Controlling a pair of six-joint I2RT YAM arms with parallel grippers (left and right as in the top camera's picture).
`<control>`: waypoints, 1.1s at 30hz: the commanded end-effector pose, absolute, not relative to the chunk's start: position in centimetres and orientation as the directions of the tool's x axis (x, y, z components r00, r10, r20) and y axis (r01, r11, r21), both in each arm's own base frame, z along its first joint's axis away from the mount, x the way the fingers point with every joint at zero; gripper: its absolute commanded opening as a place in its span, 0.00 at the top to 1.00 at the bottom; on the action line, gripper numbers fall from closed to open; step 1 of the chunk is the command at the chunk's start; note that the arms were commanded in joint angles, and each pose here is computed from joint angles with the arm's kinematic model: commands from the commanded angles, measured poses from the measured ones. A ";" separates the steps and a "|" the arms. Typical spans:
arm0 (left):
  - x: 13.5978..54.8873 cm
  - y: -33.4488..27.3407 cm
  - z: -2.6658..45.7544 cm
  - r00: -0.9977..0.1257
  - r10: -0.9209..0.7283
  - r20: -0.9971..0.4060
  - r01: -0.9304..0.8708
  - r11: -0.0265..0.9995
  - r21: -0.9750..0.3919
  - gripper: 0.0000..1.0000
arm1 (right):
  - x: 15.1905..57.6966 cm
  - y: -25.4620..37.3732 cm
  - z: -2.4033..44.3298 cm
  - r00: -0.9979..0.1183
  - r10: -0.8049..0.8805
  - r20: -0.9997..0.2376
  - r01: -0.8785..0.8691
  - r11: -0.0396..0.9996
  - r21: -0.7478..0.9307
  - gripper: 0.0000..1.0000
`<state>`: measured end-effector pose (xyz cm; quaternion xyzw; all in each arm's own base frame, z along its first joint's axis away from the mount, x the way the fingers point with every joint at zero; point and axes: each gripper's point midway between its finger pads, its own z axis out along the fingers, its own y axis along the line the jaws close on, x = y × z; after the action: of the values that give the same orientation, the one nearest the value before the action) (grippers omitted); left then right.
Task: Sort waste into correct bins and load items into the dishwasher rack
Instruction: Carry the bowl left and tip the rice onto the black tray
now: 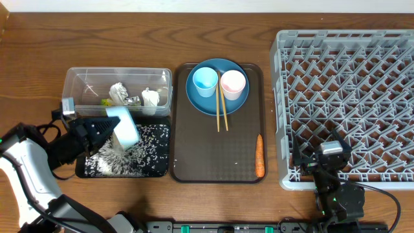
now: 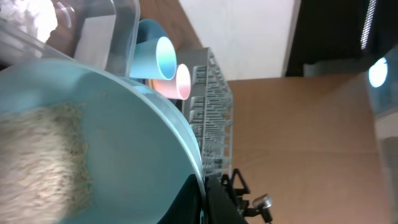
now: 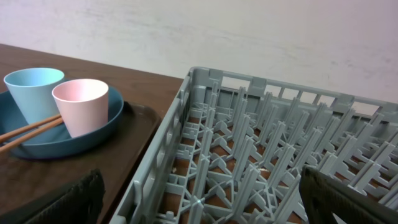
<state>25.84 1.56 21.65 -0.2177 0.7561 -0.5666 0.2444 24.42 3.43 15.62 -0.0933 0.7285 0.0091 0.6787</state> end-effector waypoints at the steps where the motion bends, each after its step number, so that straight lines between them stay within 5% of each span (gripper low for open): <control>1: 25.7 1.2 22.0 -0.763 -0.635 -0.122 0.001 0.189 -0.982 0.94 | 24.4 3.6 15.4 -0.065 -0.131 -0.989 -0.156 0.980 -0.120 0.01; 33: 25.8 1.3 20.7 -0.746 -0.658 -0.102 0.004 0.148 -0.989 0.94 | 24.4 3.6 15.4 -0.065 -0.131 -0.989 -0.156 0.980 -0.120 0.01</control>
<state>25.61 0.97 20.27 -0.2233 0.7199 -0.6006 0.2667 24.42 3.43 15.62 -0.0933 0.7285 0.0091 0.6787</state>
